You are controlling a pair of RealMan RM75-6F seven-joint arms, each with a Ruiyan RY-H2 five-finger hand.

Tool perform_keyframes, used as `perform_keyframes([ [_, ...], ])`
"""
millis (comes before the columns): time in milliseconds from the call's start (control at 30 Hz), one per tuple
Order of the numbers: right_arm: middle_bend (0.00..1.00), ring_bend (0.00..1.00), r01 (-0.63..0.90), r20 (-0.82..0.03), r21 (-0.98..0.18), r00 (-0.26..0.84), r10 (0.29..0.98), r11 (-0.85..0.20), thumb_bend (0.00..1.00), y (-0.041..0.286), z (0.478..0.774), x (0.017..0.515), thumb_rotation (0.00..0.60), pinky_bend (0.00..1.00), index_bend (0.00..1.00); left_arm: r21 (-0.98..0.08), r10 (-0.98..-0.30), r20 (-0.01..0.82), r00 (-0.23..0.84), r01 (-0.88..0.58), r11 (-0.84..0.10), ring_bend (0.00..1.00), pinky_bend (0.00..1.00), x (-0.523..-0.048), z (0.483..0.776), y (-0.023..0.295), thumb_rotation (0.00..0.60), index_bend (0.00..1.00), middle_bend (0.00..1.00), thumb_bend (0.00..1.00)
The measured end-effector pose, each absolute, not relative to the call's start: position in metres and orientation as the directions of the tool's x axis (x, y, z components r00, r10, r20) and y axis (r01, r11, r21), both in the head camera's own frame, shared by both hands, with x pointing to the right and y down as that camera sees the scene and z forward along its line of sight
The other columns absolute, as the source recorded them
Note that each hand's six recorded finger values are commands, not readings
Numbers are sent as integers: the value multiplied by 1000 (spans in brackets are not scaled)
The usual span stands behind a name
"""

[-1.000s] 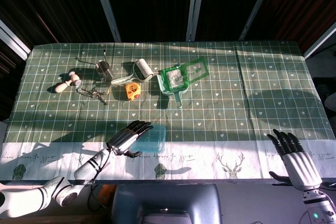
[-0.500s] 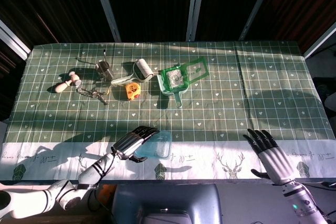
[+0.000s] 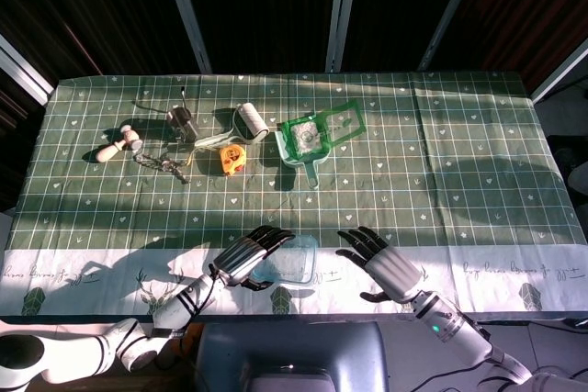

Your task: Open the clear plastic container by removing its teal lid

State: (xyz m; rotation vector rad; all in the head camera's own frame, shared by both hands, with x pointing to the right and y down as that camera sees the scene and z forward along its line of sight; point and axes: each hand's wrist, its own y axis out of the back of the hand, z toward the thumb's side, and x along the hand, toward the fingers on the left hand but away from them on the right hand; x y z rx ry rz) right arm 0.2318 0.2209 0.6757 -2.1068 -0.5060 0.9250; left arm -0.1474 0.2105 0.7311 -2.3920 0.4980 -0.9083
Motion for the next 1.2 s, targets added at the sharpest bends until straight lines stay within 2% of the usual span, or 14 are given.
perform_keyframes([
  [133,109,0,92,-389,-777,707,590,-623,347,225,680,212,600,0,491,-610,-515,492,702,-144,-779,520,539,-148,732,209,600,0,505,275],
  [400,136,0,135,-317,-797,736,598,-589,368,223,687,187,600,0,546,-612,-512,499,699,-134,-780,520,537,-149,734,211,600,0,504,276],
  [733,142,0,155,-303,-796,734,608,-585,405,218,696,168,600,0,559,-611,-510,507,695,-127,-781,520,536,-149,736,211,600,0,501,275],
  [1200,142,0,125,-320,-800,738,594,-587,405,221,702,153,600,0,563,-610,-507,508,696,-125,-782,524,537,-150,735,212,600,0,499,275],
])
